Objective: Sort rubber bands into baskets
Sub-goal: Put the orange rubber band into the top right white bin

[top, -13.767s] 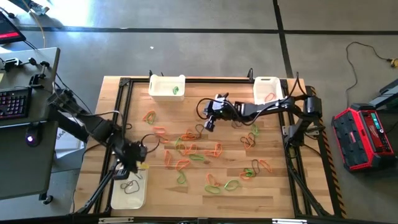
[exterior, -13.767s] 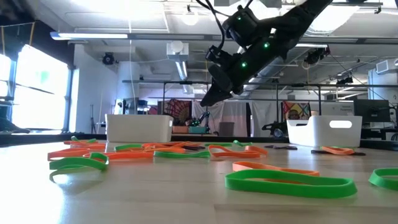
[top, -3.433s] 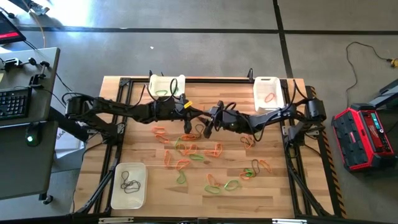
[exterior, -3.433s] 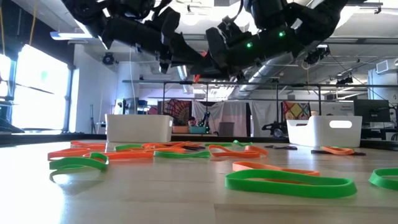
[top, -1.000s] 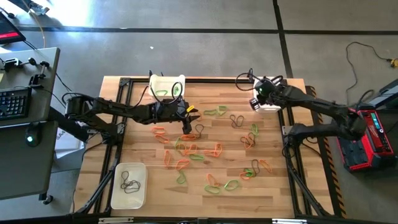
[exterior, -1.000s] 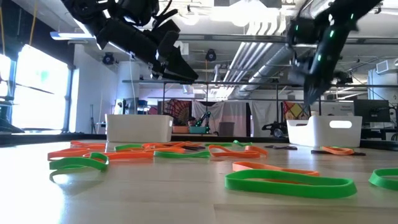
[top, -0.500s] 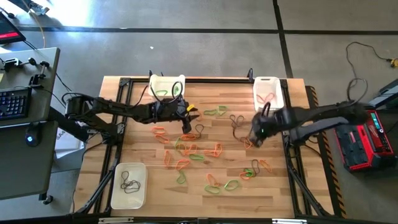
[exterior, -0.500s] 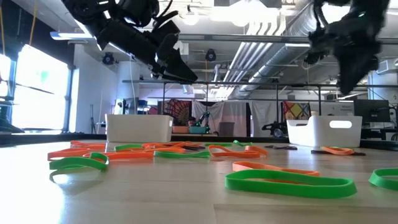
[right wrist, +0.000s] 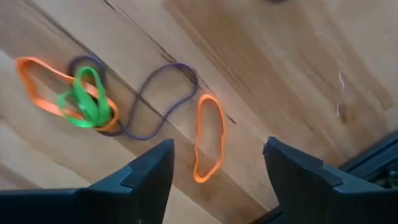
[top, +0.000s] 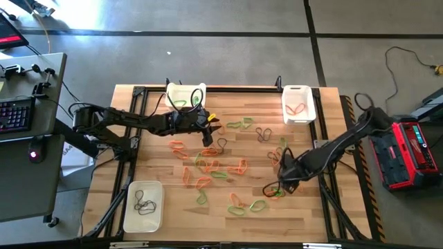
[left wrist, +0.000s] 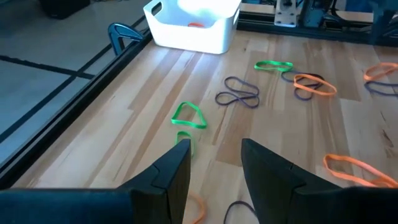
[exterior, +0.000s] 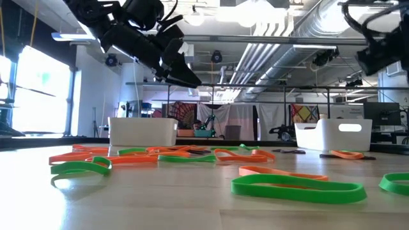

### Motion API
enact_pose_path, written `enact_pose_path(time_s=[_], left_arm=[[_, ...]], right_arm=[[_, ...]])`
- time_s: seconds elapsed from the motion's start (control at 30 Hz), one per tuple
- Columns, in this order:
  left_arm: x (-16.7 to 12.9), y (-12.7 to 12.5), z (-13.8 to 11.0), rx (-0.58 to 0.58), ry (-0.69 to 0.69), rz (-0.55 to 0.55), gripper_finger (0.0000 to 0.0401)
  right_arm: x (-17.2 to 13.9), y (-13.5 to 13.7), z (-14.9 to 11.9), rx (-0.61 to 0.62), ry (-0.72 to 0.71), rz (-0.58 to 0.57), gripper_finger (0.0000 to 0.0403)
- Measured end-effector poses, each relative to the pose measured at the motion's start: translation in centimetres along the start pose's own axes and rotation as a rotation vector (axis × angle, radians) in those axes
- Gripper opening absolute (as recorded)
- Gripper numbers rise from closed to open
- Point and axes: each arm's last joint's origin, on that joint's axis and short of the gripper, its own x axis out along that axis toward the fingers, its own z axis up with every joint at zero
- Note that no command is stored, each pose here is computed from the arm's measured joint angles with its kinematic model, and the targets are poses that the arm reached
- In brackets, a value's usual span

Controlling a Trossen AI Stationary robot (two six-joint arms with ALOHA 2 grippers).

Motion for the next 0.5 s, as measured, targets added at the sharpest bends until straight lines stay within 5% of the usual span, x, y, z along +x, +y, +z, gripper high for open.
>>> enact_pose_path(time_s=[0.23, 0.5], left_arm=[[0.0, 0.0, -0.1, 0.0, 0.006, -0.002, 0.0135], [0.0, 0.0, -0.3, -0.008, 0.026, -0.001, 0.0135]], right_arm=[[2.9, 1.0, 0.2, -0.055, 0.049, 0.063, 0.0222], [5.1, -0.7, -0.2, -0.093, 0.095, 0.001, 0.0169]])
